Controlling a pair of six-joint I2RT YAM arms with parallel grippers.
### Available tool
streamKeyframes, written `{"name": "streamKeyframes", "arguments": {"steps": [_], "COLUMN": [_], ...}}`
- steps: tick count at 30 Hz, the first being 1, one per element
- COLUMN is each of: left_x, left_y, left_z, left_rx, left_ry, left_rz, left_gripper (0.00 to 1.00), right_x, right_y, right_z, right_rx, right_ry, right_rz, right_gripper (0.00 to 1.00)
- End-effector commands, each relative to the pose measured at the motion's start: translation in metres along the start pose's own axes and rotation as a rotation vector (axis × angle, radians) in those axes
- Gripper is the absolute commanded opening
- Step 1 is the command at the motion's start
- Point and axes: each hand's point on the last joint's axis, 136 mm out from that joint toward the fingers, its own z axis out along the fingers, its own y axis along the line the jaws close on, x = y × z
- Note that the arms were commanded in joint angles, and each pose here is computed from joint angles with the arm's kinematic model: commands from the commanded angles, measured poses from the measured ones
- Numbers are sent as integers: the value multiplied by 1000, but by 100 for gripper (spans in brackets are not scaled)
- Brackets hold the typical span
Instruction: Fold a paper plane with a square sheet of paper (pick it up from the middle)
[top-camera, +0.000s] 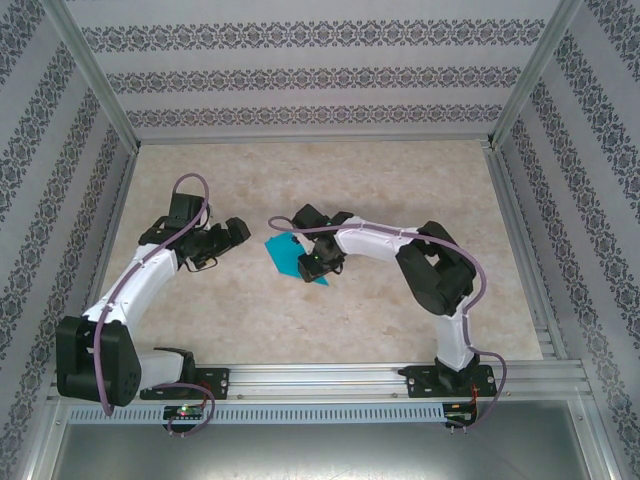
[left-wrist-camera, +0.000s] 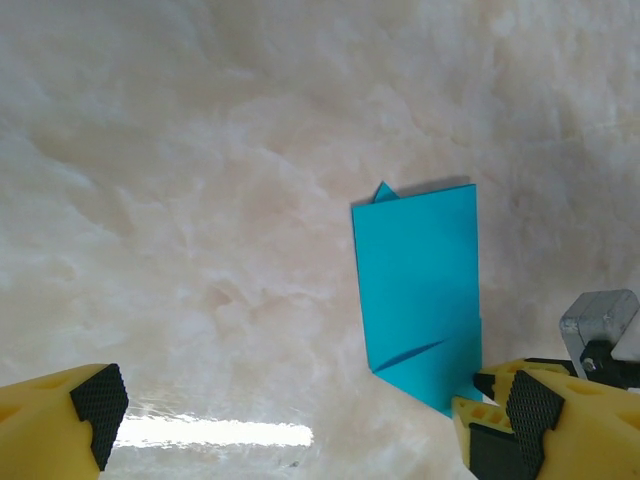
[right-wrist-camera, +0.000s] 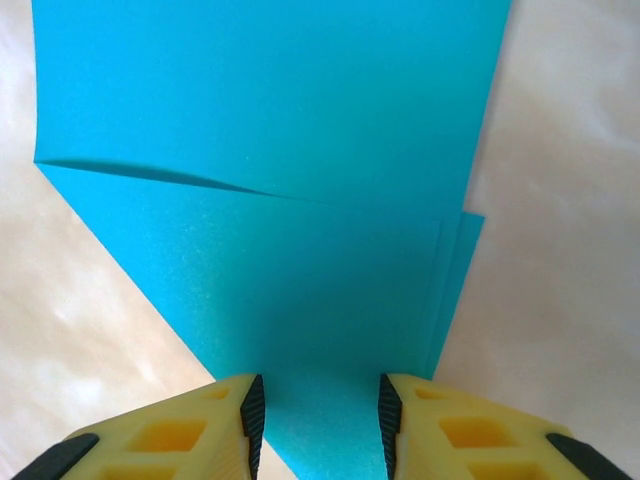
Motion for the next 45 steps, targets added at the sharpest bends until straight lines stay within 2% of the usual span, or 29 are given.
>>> {"name": "streamKeyframes", "arguments": {"steps": [1,3,6,9,13,16,23,34,40,45], "left_x": [0,3,10,16,23,30,46,72,86,87], "left_y": [-11,-14,-20,-21,-24,-25,-30,-50,-61,-62], "left_z": [7,10,16,22,27,31,47,67,79,87], "left_rx": [83,100,130,141,150,151,165,145,167,169], "left_ry": [17,31,58,81,99,120,193,279,330,337], "left_rz": [7,6,-5,-21,-34,-43,-95,-84,-129,-167], "left_gripper": [100,100,100,100,100,100,100,98,85,70], "right_x": [-4,-18,-30,-31,-31,-32,-35,-31,-20,-14], "right_y": [4,10,15,18,30,41,29,7,-1,-2], "right_z": [-33,-55,-74,-75,-67,-52,-25,2,11,15], "right_rx": [-13,-43,-89,-125,-167,-234,-188,-194,-246,-337], "right_ry": [-70,-155,-265,-331,-381,-370,-312,-258,-239,-234], "right_rz": [-57,34,217,385,483,497,512,583,649,697], "right_gripper": [40,48,52,50,46,43,41,40,40,40]}}
